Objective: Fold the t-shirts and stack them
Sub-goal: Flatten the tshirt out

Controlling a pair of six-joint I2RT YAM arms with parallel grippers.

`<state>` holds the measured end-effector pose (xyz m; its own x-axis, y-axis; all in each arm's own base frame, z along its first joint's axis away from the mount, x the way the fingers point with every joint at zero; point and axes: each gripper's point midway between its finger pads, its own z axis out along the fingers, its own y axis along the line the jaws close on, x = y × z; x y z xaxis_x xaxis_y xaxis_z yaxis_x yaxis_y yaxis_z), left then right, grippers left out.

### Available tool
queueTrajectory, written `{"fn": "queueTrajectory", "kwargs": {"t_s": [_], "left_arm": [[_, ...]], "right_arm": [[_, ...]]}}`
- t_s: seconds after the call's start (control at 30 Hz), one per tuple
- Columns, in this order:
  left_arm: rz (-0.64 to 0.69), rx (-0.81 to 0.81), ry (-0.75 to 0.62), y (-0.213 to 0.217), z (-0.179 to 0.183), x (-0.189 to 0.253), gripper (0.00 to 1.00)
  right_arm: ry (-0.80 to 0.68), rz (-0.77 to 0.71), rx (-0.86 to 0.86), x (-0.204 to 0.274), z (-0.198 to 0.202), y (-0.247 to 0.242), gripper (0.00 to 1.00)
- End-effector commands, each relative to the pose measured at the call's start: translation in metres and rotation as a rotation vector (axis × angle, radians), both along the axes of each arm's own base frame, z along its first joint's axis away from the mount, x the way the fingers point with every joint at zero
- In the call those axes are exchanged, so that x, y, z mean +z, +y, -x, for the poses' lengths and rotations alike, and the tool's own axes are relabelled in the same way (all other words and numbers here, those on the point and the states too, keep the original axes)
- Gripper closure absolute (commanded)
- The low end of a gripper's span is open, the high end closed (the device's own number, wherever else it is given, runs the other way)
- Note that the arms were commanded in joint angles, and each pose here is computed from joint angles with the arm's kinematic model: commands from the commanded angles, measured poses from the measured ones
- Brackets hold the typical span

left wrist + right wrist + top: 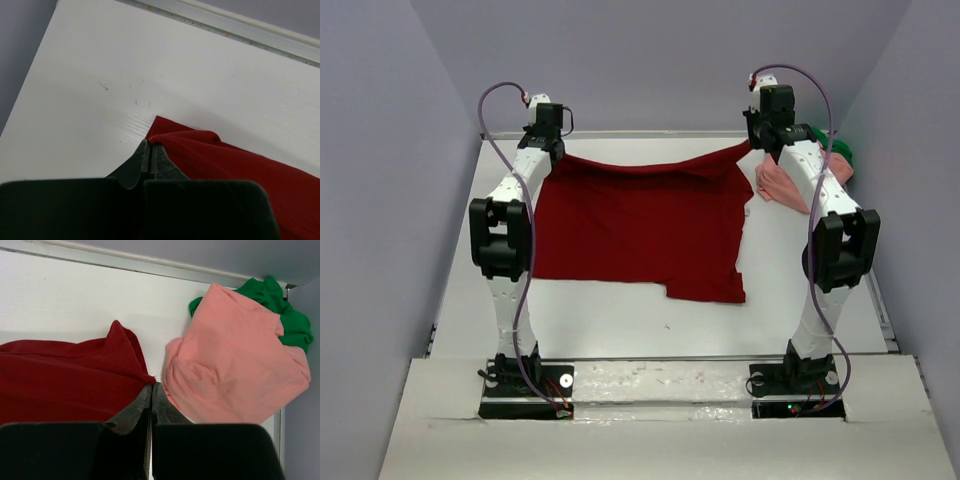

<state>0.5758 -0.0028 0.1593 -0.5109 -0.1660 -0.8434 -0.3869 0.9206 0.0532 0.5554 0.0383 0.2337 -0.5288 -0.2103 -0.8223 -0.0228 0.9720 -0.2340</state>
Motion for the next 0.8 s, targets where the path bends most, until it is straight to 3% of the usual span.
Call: {"fn": "queueTrajectory", "kwargs": {"t_s": [0.0, 0.1, 0.3, 0.4, 0.43, 0.5, 0.53, 0.63, 0.67, 0.77], "left_arm": [[0.008, 0.004, -0.09, -0.004, 0.004, 0.049, 1.0], [0.001, -0.011, -0.124, -0.01, 0.01, 0.074, 1.0], [-0.026, -0.072, -0.288, -0.039, 0.052, 0.182, 1.0], [-0.036, -0.106, -0.411, -0.063, 0.103, 0.248, 1.0], [-0.018, -0.095, -0.508, -0.061, 0.134, 0.289, 1.0], [0.021, -0.168, -0.584, -0.081, 0.171, 0.317, 1.0], [0.068, -0.183, -0.676, -0.075, 0.208, 0.352, 1.0], [0.155, -0.218, -0.782, -0.073, 0.266, 0.385, 1.0], [0.209, -0.268, -0.841, -0.072, 0.3, 0.403, 1.0], [0.293, -0.3, -0.911, -0.05, 0.351, 0.425, 1.0]], "right_arm": [[-0.156, -0.032, -0.009, 0.07, 0.007, -0.004, 1.0], [-0.196, -0.009, -0.018, 0.093, 0.013, -0.005, 1.0], [-0.441, 0.016, -0.015, 0.221, 0.073, 0.006, 1.0], [-0.58, 0.022, 0.0, 0.286, 0.133, 0.017, 1.0], [-0.625, 0.02, 0.0, 0.302, 0.151, 0.02, 1.0], [-0.71, 0.024, -0.033, 0.336, 0.203, 0.01, 1.0], [-0.737, 0.0, 0.004, 0.346, 0.224, 0.023, 1.0], [-0.81, -0.027, -0.059, 0.371, 0.287, -0.003, 1.0], [-0.829, -0.044, -0.068, 0.378, 0.31, -0.012, 1.0], [-0.836, -0.034, -0.145, 0.387, 0.338, -0.041, 1.0]]}}
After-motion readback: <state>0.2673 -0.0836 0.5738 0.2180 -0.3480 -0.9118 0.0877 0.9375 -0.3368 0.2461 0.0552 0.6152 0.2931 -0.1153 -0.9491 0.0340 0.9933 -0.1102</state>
